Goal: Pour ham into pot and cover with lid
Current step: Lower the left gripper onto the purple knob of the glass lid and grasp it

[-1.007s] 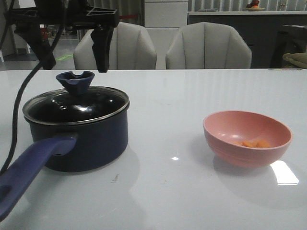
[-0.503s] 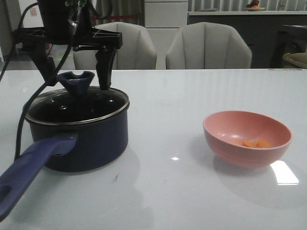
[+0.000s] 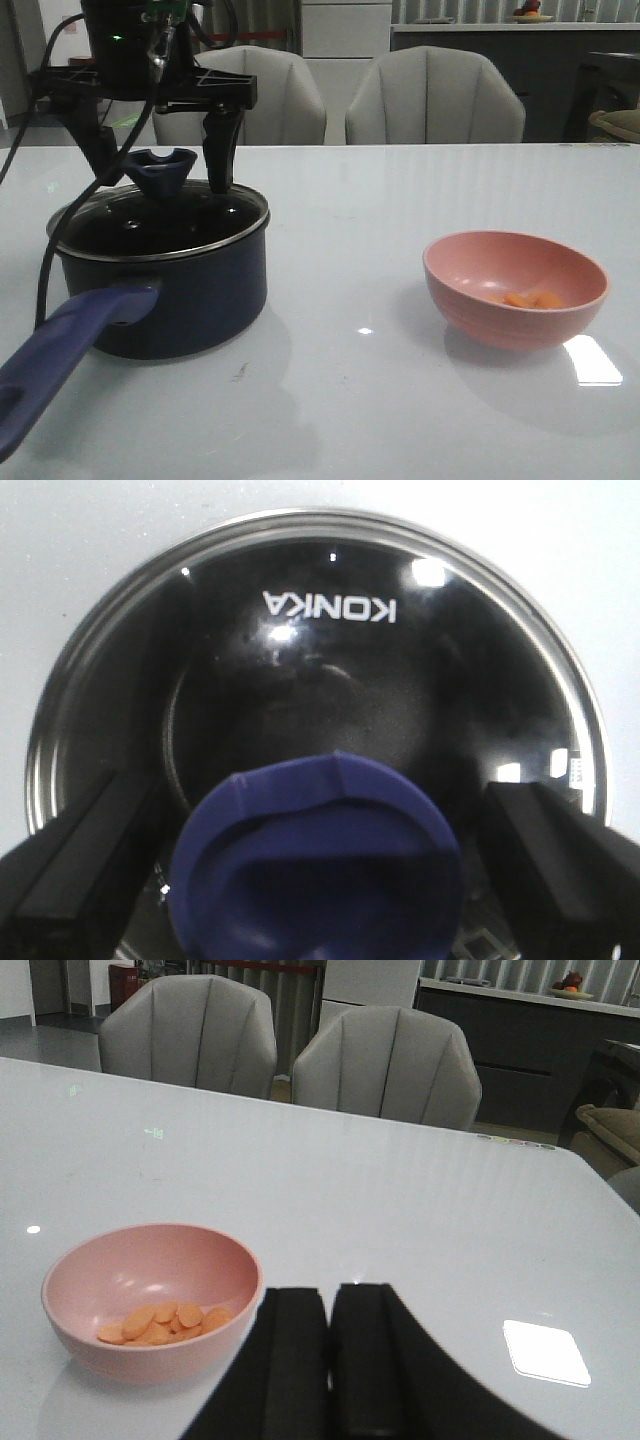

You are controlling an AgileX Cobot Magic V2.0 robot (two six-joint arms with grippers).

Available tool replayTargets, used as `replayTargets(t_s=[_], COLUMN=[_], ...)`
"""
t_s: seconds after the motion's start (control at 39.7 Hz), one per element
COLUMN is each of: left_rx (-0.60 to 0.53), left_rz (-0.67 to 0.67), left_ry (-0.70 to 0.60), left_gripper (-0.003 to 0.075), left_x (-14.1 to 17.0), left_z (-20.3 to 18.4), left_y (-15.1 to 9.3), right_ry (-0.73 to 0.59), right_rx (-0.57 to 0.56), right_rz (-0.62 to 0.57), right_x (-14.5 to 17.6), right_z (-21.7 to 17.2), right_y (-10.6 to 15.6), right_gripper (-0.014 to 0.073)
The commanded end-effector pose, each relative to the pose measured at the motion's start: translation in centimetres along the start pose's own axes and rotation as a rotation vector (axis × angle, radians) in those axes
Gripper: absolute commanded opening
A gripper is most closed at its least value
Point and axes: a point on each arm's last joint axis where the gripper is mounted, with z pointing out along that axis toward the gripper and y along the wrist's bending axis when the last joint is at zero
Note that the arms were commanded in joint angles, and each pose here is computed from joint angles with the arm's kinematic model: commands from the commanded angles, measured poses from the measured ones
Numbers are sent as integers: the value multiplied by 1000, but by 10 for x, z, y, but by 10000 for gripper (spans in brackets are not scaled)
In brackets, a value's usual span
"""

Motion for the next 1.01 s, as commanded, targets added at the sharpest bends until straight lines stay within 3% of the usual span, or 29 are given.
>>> replayTargets(t_s=[0.0, 0.35, 0.98], left_rx=[31, 65, 83], left_rz=[-31, -59, -65], left_ry=[-80, -57, -59], left_gripper=[652, 441, 437], left_x=[-5, -6, -9], left_z=[-28, -24, -31], left_y=[4, 6, 4], right_ry=[-103, -103, -103], right_rx=[11, 11, 11], right_rz=[-3, -3, -3], right_x=[-10, -10, -10], right_z=[-2, -2, -2], right_y=[-1, -1, -1], right_gripper=[148, 148, 148])
